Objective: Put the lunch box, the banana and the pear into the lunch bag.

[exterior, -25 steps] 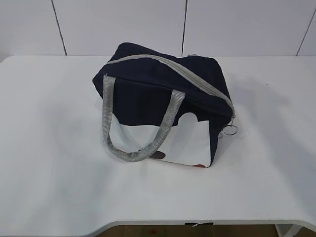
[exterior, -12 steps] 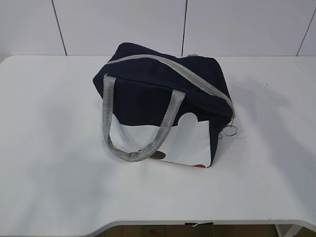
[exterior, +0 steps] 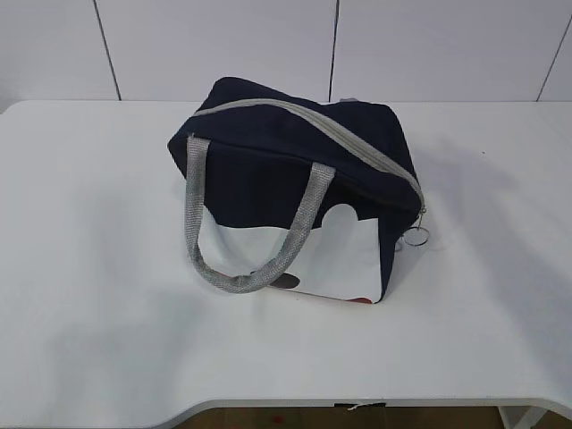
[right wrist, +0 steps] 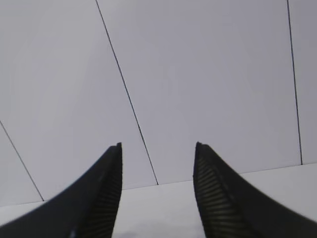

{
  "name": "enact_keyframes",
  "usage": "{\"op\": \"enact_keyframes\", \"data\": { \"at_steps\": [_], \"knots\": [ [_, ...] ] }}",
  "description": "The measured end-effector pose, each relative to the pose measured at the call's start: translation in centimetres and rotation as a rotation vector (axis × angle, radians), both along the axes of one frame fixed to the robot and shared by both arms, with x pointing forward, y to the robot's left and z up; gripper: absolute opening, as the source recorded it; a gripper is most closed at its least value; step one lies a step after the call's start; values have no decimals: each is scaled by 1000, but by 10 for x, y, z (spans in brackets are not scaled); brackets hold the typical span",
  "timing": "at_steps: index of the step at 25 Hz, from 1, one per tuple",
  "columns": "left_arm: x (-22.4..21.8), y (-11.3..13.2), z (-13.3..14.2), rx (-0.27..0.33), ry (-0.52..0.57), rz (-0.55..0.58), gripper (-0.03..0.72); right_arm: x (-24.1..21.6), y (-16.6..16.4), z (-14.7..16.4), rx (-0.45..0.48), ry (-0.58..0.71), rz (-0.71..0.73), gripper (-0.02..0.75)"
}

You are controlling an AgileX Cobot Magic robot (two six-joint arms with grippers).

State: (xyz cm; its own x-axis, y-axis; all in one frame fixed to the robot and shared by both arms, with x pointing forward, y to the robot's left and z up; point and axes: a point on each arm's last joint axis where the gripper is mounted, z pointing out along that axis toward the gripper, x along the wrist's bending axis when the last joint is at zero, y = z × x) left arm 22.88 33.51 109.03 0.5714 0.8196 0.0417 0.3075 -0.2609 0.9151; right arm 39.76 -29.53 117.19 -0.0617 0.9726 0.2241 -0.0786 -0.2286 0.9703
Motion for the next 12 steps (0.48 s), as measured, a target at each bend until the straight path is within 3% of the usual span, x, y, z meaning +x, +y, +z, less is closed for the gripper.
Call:
{"op": "enact_keyframes", "data": {
  "at_steps": [12],
  "knots": [
    [7, -17, -31, 107, 77, -98, 289, 0, 3, 1, -3, -10, 37, 383]
  ]
}}
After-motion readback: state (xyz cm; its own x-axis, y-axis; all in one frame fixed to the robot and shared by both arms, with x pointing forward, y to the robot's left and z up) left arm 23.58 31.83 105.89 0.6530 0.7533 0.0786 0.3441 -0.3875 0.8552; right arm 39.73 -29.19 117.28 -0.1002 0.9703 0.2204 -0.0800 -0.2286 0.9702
